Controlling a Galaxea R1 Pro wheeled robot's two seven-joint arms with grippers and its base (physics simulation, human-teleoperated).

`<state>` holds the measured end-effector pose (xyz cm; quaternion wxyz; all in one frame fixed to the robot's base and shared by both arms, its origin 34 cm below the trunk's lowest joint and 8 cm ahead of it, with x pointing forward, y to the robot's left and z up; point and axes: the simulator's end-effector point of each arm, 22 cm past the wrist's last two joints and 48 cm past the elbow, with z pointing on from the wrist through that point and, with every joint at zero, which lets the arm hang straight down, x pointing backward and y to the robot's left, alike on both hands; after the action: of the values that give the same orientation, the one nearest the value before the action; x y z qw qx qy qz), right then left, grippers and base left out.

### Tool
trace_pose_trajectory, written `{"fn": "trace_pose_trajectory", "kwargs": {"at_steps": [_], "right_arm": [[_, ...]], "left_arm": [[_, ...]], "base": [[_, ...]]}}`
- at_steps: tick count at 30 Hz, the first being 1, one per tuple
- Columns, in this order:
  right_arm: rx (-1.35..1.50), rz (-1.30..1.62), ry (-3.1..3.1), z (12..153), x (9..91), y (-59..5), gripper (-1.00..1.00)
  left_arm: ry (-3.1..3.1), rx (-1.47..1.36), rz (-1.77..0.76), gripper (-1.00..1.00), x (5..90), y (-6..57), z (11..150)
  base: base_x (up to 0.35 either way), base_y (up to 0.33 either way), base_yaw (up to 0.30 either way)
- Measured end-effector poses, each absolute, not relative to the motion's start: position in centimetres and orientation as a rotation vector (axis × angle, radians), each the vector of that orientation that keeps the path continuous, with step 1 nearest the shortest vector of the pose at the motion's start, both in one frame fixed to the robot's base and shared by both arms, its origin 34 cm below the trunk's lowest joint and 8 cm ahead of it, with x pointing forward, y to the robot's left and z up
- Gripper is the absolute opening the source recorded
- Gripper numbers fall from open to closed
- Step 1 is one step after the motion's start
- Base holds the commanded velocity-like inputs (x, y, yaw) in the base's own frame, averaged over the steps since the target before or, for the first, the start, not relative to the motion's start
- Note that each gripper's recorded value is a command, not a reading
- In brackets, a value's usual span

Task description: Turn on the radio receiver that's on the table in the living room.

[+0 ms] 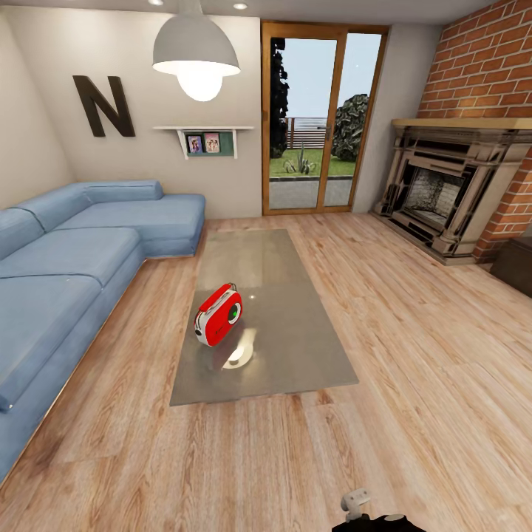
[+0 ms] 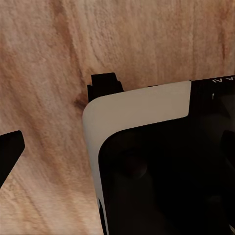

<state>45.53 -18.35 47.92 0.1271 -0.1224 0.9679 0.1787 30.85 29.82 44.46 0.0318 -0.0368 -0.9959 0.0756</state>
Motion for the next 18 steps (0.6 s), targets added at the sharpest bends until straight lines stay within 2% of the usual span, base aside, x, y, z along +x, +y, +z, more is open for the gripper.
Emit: {"fn": "trace_pose_trajectory", "kwargs": {"at_steps": [18], "right_arm": [[-0.356, 0.52, 2.817, 47.92, 45.53, -18.35, -1.0]], "left_arm": [[-3.067, -0.113, 0.233, 1.0, 30.85, 29.83, 44.46]], "base": [[0.0, 0.0, 0.0]]}}
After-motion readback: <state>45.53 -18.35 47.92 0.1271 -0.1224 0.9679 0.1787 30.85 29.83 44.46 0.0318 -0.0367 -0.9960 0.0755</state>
